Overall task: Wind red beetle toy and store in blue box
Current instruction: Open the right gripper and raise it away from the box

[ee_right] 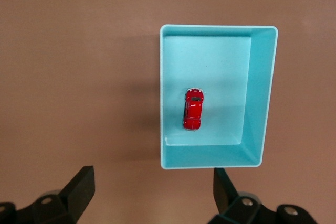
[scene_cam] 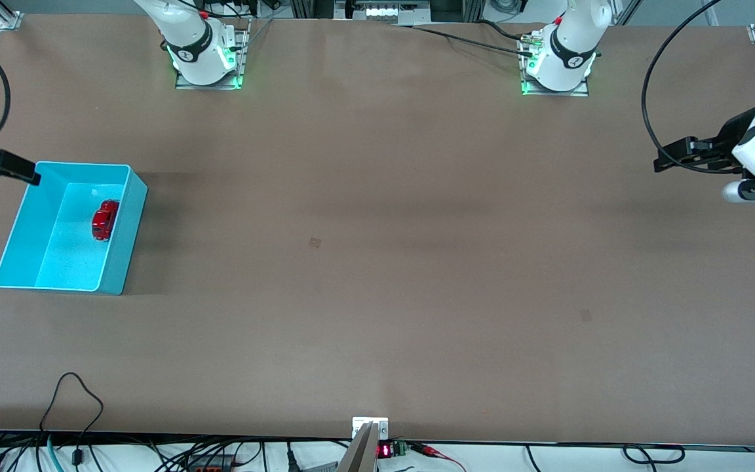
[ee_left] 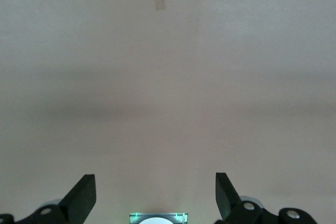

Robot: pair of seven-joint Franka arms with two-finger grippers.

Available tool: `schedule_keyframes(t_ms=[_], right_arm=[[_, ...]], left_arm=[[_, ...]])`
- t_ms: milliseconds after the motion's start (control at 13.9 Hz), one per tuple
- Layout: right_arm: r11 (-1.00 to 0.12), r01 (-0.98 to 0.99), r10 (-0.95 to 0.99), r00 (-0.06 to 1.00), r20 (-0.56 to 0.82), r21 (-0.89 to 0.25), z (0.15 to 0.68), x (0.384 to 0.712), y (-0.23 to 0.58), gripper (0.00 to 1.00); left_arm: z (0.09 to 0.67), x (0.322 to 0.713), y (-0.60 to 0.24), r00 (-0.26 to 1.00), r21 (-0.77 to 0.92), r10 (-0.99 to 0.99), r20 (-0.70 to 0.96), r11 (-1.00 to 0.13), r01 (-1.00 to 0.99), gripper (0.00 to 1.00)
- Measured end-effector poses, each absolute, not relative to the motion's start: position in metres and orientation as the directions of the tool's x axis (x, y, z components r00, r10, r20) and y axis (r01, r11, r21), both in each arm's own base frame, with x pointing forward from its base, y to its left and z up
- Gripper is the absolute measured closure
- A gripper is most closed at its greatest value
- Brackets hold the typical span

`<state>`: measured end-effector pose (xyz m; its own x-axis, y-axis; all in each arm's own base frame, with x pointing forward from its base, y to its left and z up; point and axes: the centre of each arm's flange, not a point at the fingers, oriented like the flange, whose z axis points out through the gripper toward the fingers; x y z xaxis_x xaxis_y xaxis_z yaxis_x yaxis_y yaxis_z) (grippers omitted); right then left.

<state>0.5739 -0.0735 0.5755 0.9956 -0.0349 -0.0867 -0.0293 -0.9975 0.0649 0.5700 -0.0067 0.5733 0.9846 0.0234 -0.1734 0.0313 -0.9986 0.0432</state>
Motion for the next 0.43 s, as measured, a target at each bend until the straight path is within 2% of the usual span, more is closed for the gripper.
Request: schedule_keyframes(t_ms=[215, 431], right_arm=[[-0.998, -0.007, -0.011, 0.998, -0.061, 0.069, 0.605, 0.567, -0.057, 0.0], [-0.998, 0.003, -0.001, 0.998, -0.057, 0.069, 0.613, 0.562, -0.05, 0.0]], left_arm=[[0.561, 0.581, -0.015, 0.988, 0.046, 0.011, -0.157, -0.999, 0.019, 0.0], [0.558, 0.584, -0.012, 0.989, 0.031, 0.017, -0.15, -0.999, 0.022, 0.0]])
